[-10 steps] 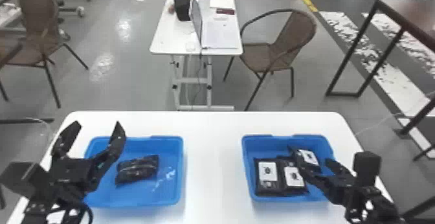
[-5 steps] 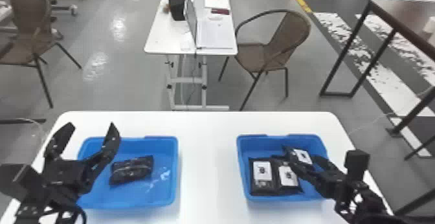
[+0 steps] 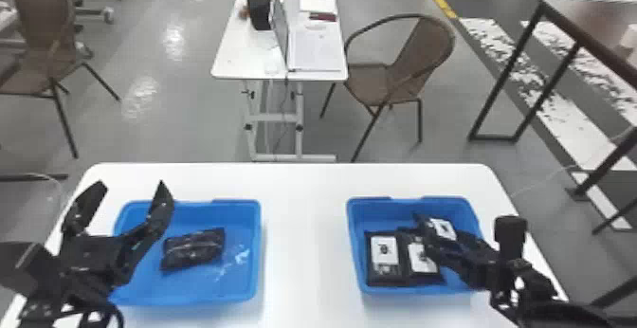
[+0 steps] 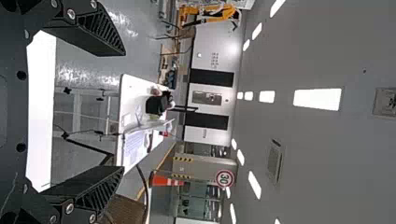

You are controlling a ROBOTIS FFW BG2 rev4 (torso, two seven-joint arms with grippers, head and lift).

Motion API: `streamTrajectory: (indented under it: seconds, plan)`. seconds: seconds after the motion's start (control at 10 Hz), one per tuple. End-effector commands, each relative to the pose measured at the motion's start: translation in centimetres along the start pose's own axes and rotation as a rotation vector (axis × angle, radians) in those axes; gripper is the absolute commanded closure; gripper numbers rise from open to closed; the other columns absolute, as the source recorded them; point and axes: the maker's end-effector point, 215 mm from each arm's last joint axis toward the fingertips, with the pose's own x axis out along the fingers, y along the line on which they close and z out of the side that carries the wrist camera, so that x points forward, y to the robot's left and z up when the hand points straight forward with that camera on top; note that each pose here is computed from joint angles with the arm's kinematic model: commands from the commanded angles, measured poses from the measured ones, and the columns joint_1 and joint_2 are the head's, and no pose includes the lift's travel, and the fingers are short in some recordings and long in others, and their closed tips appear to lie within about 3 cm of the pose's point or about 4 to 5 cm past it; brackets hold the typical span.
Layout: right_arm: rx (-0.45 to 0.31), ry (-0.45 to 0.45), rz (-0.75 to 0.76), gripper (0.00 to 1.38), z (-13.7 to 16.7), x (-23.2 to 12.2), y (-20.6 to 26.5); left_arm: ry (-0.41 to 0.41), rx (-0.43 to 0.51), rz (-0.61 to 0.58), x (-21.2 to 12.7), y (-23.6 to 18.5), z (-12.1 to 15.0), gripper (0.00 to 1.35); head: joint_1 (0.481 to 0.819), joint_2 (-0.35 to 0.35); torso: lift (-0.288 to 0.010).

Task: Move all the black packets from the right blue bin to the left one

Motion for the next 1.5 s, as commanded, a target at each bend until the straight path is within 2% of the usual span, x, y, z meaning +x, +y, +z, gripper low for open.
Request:
streamTrajectory:
  seconds: [0.0,0.3,0.5,0.6,0.8,0.9,1.0,1.4]
  plan:
    - [-0.017,0.018,0.002,0.29,0.1,0.6,-0.3,0.004,-0.002,-0.001,0.0,-0.2,-0.2,0.17,0.695,-0.092,0.000]
    - [-0.018,0.054,0.014,0.29,-1.1,1.2,0.1,0.002,-0.006,-0.004,0.1,-0.2,-0.1,0.17,0.695,-0.091,0.000]
    - [-0.045,0.110,0.004,0.29,-1.7,1.5,-0.6,0.005,-0.006,-0.002,0.1,-0.2,-0.2,0.17,0.695,-0.091,0.000]
    - [-0.047,0.127,-0.008,0.33,-1.8,1.6,-0.9,0.009,-0.008,-0.003,0.0,-0.2,-0.4,0.17,0.695,-0.095,0.000]
    - [-0.043,0.119,-0.022,0.85,-0.3,2.2,-0.2,0.019,-0.013,0.003,-0.3,0.1,-1.1,0.17,0.695,-0.099,0.000]
    - [-0.019,0.105,-0.050,1.05,0.2,2.0,0.3,0.024,-0.012,0.008,-0.5,0.4,-1.2,0.17,0.695,-0.093,0.000]
    - [0.008,0.088,-0.064,1.08,0.4,1.8,0.8,0.025,-0.006,0.009,-0.7,0.8,-1.3,0.17,0.695,-0.087,0.000]
    - [-0.032,0.085,-0.052,1.10,1.5,1.9,2.4,0.035,-0.002,0.014,-1.2,2.0,-1.9,0.17,0.695,-0.047,0.000]
